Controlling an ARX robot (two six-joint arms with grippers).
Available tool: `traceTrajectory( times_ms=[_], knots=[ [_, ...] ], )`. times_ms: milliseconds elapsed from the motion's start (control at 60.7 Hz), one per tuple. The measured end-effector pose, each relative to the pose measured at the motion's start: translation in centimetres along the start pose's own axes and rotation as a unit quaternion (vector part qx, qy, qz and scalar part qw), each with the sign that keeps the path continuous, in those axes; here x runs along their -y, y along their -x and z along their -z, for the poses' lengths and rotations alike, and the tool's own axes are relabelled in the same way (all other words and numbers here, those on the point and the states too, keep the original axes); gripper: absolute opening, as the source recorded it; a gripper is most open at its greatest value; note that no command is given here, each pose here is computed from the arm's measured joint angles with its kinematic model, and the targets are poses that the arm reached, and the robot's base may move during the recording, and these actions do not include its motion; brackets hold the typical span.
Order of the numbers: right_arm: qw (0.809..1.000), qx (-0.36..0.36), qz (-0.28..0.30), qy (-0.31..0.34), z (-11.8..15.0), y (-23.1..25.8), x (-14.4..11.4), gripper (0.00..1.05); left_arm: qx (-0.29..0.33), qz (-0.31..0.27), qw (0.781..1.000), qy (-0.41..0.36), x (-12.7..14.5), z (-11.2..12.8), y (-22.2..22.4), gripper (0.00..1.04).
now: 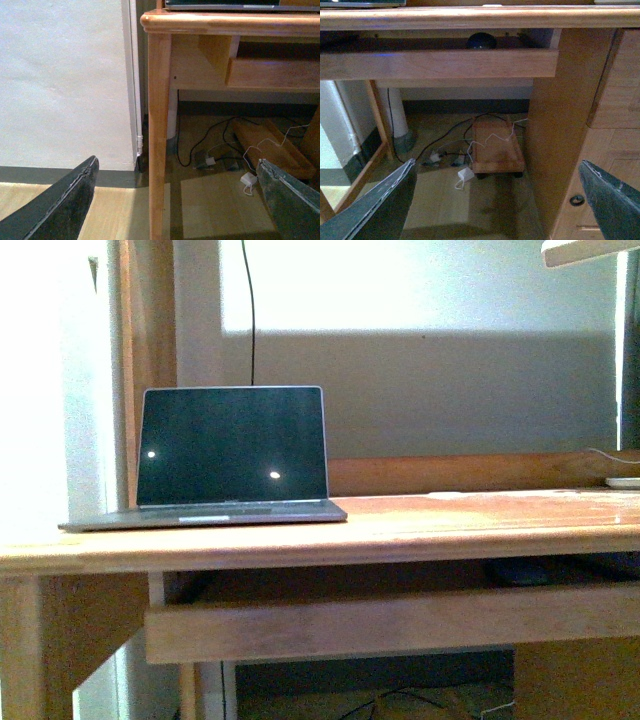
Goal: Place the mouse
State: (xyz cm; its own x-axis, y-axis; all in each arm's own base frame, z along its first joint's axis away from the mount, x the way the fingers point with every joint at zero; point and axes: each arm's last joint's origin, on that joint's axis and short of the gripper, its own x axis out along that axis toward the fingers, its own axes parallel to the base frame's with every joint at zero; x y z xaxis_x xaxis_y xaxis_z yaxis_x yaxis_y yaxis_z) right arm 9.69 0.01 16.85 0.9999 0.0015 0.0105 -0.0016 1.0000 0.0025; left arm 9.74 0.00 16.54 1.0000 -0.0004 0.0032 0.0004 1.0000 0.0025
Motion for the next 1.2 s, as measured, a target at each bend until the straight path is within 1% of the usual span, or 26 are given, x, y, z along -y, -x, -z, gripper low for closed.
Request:
traceTrajectory(
  times_ms=[181, 198, 214, 231, 263, 296, 313, 346, 412, 527, 593, 609, 642, 659, 692, 725, 757, 774, 790, 823, 840, 889, 1004, 1054, 1070, 1202],
  knots=[
    [1.000, 0.000, 0.000, 0.000, 0.0, 0.0, 0.0, 0.97, -0.003, 0.006, 1.000, 0.002, 0.0, 0.0, 0.0, 0.97],
    [1.000, 0.000, 0.000, 0.000, 0.0, 0.0, 0.0, 0.97, -0.011, 0.015, 1.000, 0.007, 0.0, 0.1, 0.0, 0.97],
    [1.000, 0.000, 0.000, 0.000, 0.0, 0.0, 0.0, 0.97, -0.032, 0.043, 0.998, 0.020, 0.1, 0.0, 0.0, 0.97],
    [1.000, 0.000, 0.000, 0.000, 0.0, 0.0, 0.0, 0.97, -0.046, 0.056, 0.997, 0.028, 0.1, 0.0, 0.0, 0.97],
    [1.000, 0.000, 0.000, 0.000, 0.0, 0.0, 0.0, 0.97, -0.098, 0.103, 0.989, 0.051, 0.4, 0.0, -0.2, 0.97],
    [1.000, 0.000, 0.000, 0.000, 0.0, 0.0, 0.0, 0.97, -0.129, 0.143, 0.980, 0.056, 0.7, 0.2, -0.7, 0.97],
    [1.000, 0.000, 0.000, 0.000, 0.0, 0.0, 0.0, 0.97, -0.133, 0.148, 0.979, 0.053, 0.7, 0.3, -0.8, 0.97],
    [1.000, 0.000, 0.000, 0.000, 0.0, 0.0, 0.0, 0.97, -0.142, 0.158, 0.976, 0.038, 0.8, 0.3, -1.6, 0.97],
    [1.000, 0.000, 0.001, 0.000, 0.0, 0.0, 0.0, 0.97, -0.141, 0.145, 0.979, 0.006, 0.4, 0.1, -3.1, 0.97],
    [1.000, 0.000, 0.000, 0.000, 0.0, 0.0, 0.0, 0.97, -0.112, 0.117, 0.981, -0.106, -0.4, -0.5, -7.0, 0.97],
    [1.000, 0.000, 0.000, 0.000, 0.0, 0.0, 0.0, 0.97, -0.093, 0.114, 0.968, -0.203, -0.7, -0.2, -10.0, 0.97],
    [1.000, 0.000, 0.000, 0.000, 0.0, 0.0, 0.0, 0.97, -0.091, 0.112, 0.967, -0.211, -0.7, -0.1, -10.5, 0.97],
    [1.000, 0.000, 0.000, 0.000, 0.0, 0.0, 0.0, 0.97, -0.081, 0.109, 0.958, -0.253, -0.8, 0.2, -11.8, 0.97],
    [1.000, 0.000, 0.000, 0.000, 0.0, 0.0, 0.0, 0.97, -0.073, 0.110, 0.949, -0.286, -0.9, 0.4, -12.7, 0.97],
    [1.000, 0.000, 0.000, 0.000, 0.0, 0.0, 0.0, 0.97, -0.060, 0.112, 0.940, -0.317, -0.8, 0.8, -13.9, 0.97],
    [1.000, 0.000, 0.000, 0.000, 0.0, 0.0, 0.0, 0.97, -0.041, 0.114, 0.921, -0.371, -0.7, 1.4, -15.4, 0.97],
    [1.000, 0.000, 0.000, 0.000, 0.0, 0.0, 0.0, 0.97, -0.028, 0.117, 0.909, -0.399, -0.5, 1.9, -16.4, 0.97],
    [1.000, 0.000, 0.000, 0.000, 0.0, 0.0, 0.0, 0.97, -0.017, 0.122, 0.899, -0.421, -0.4, 2.2, -17.0, 0.97],
    [1.000, 0.000, 0.000, 0.000, 0.0, 0.0, 0.0, 0.97, -0.001, 0.130, 0.880, -0.456, -0.1, 2.7, -17.8, 0.97],
    [1.000, 0.000, 0.000, 0.000, 0.0, 0.0, 0.0, 0.97, 0.011, 0.136, 0.867, -0.479, 0.2, 3.2, -18.6, 0.97],
    [1.000, 0.000, 0.000, 0.000, 0.0, 0.0, 0.0, 0.97, 0.023, 0.144, 0.852, -0.503, 0.6, 3.6, -19.3, 0.97],
    [1.000, 0.000, 0.000, 0.000, 0.0, 0.0, 0.0, 0.97, 0.041, 0.154, 0.830, -0.534, 1.2, 4.3, -20.3, 0.97],
    [1.000, 0.000, 0.000, 0.000, 0.0, 0.0, 0.0, 0.97, 0.079, 0.181, 0.788, -0.583, 2.5, 5.1, -22.1, 0.97],
    [1.000, 0.000, 0.000, 0.000, 0.0, 0.0, 0.0, 0.97, 0.088, 0.188, 0.777, -0.594, 2.9, 5.4, -22.6, 0.97],
    [1.000, 0.000, 0.000, 0.000, 0.0, 0.0, 0.0, 0.97, 0.094, 0.193, 0.770, -0.601, 3.0, 5.5, -22.9, 0.97],
    [1.000, 0.000, 0.000, 0.000, 0.0, 0.0, 0.0, 0.97, 0.115, 0.204, 0.744, -0.626, 3.7, 6.2, -25.4, 0.97]
  ],
)
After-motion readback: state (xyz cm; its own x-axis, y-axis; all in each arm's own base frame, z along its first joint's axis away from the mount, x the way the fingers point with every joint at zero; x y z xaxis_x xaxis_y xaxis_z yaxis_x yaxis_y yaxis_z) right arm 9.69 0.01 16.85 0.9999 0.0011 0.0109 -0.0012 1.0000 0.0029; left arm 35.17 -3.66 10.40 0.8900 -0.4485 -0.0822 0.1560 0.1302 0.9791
